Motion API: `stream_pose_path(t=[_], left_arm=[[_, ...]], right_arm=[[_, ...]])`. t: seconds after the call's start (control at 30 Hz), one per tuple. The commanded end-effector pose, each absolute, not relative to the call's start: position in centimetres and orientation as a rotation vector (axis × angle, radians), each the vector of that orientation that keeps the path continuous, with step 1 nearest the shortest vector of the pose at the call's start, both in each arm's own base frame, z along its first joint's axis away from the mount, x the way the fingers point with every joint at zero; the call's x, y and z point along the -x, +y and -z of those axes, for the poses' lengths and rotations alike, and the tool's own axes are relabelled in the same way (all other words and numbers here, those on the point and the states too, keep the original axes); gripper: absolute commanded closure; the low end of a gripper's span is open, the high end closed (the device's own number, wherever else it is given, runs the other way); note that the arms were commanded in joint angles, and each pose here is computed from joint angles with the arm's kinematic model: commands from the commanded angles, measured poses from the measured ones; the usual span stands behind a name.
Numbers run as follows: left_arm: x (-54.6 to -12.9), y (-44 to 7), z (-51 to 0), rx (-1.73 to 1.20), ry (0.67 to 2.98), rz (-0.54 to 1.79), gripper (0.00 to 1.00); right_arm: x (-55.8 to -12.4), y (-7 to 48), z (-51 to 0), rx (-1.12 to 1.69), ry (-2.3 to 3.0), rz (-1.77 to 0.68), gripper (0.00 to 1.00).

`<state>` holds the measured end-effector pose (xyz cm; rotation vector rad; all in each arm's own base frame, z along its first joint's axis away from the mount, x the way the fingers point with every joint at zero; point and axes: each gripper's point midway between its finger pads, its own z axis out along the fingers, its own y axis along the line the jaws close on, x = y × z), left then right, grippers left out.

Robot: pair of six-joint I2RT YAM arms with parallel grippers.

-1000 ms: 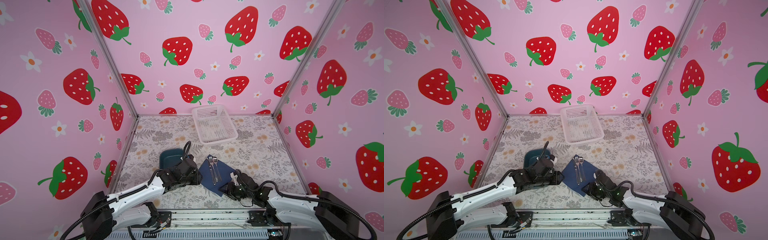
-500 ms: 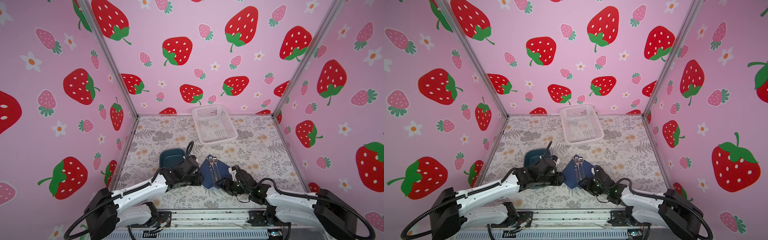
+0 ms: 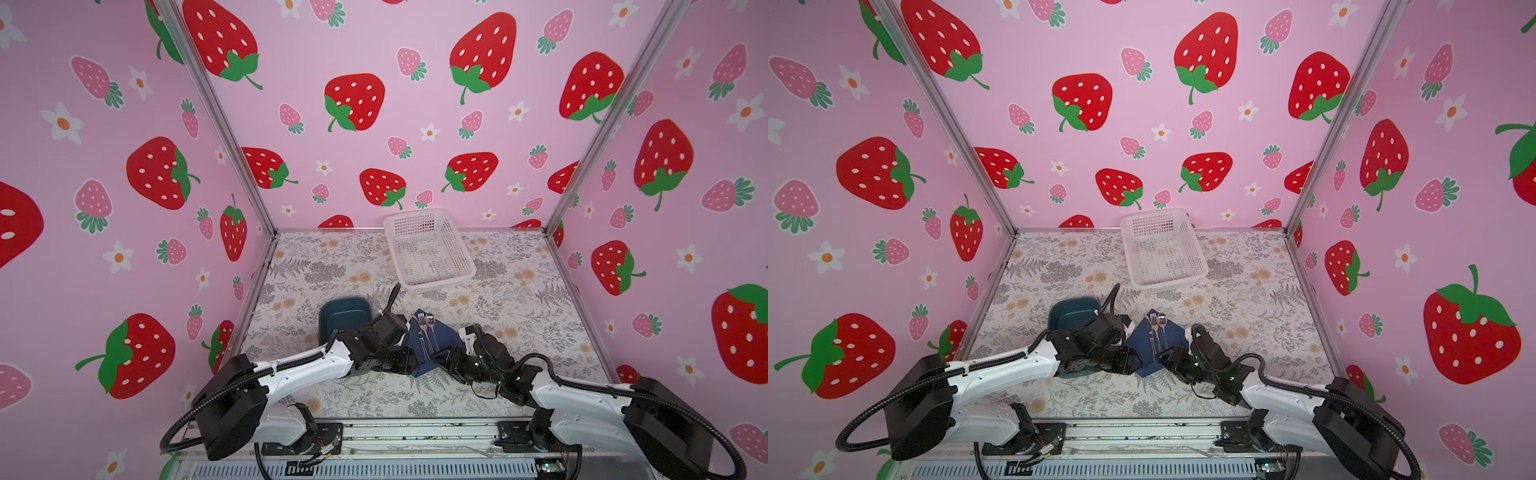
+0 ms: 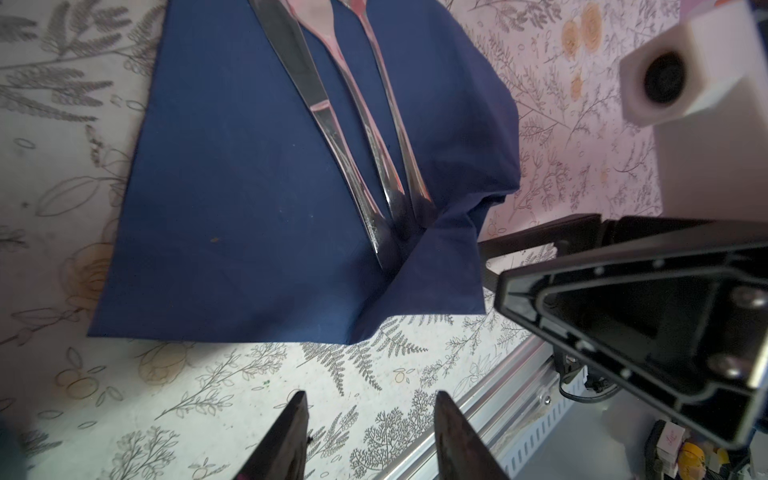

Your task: Place the utensils on the paper napkin and roll it up

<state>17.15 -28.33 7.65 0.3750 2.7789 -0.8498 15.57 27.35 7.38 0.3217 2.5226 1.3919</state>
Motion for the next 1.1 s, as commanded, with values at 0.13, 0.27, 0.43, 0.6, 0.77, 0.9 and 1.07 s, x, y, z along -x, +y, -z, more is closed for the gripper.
stream_pose_path(t=[0.13,0.27,0.43,0.6,0.77,0.9,1.07], left_arm=[[-17.8,-30.7,-8.4,-0.451,2.734,0.935,0.5],[-18.1,-31.5,-7.8,-0.477,2.744,0.933,0.5],[-18.5,-32.9,-7.7,-0.513,2.745,0.942,0.5],[-19.1,-33.1,-7.0,-0.499,2.755,0.901,0.57],[-19.5,-33.8,-7.1,-0.521,2.744,0.915,0.8],[-19.8,-34.1,-7.1,-0.537,2.744,0.904,0.89],[-20.3,-34.4,-7.2,-0.565,2.748,0.867,0.92]], right_arm=[[-17.2,27.3,-8.3,-0.416,2.477,-1.425,0.42],[-17.4,27.0,-8.2,-0.433,2.475,-1.424,0.42],[-17.5,26.7,-8.0,-0.448,2.483,-1.424,0.42],[-17.5,26.1,-7.7,-0.47,2.483,-1.415,0.42],[-17.4,25.4,-7.3,-0.494,2.483,-1.407,0.43],[-17.4,24.5,-6.7,-0.501,2.497,-1.363,0.43],[-17.7,22.3,-5.5,-0.498,2.533,-1.185,0.45]])
